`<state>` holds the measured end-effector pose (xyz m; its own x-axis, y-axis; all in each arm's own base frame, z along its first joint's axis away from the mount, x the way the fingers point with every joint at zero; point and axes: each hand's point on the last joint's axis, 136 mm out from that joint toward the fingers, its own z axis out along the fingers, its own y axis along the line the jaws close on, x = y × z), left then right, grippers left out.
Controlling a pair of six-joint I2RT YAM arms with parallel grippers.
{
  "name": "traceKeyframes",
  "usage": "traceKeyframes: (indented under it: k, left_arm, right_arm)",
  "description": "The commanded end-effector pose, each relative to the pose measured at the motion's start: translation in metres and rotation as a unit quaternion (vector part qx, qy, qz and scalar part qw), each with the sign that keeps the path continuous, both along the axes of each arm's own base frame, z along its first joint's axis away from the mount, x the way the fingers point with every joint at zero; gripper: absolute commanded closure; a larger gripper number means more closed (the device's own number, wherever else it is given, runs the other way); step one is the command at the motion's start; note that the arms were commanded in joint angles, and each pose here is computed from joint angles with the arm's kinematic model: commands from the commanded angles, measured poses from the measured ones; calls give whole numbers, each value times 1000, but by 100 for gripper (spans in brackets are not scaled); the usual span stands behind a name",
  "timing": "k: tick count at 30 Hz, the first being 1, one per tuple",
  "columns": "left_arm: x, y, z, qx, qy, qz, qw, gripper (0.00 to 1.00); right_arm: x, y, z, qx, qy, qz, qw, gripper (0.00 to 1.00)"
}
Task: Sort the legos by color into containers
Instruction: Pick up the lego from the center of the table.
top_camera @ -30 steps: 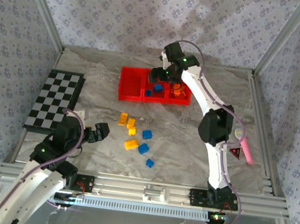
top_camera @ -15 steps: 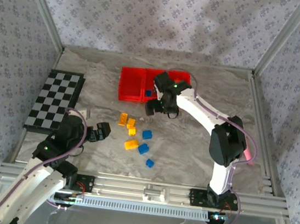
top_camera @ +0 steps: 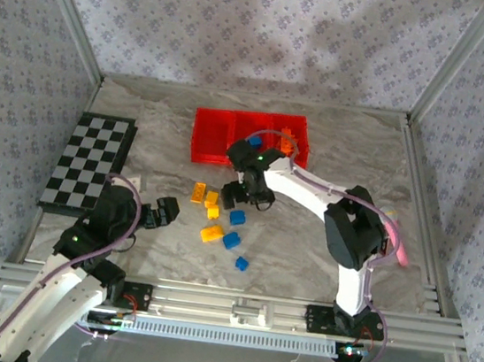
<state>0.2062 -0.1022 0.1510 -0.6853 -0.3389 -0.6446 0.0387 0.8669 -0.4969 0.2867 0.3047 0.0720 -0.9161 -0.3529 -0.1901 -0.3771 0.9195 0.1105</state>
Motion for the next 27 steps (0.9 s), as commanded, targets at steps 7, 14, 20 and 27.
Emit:
traceKeyframes:
  k: [7, 14, 20, 27]
  left_arm:
    - [-2, -2, 7, -8, -11, -7, 1000, 0]
    - [-2, -3, 6, -7, -10, -8, 1000, 0]
    - [-2, -3, 6, -7, -10, -8, 1000, 0]
    - [-1, -3, 5, -7, -10, -9, 1000, 0]
  right_arm:
    - [-16, 8, -20, -31, 20, -15, 999, 7]
    - [-23, 7, -34, -41, 35, -20, 998, 13]
    - [-26, 5, -44, -45, 53, -30, 997, 22]
    - [-23, 0, -48, -49, 52, -31, 997, 43]
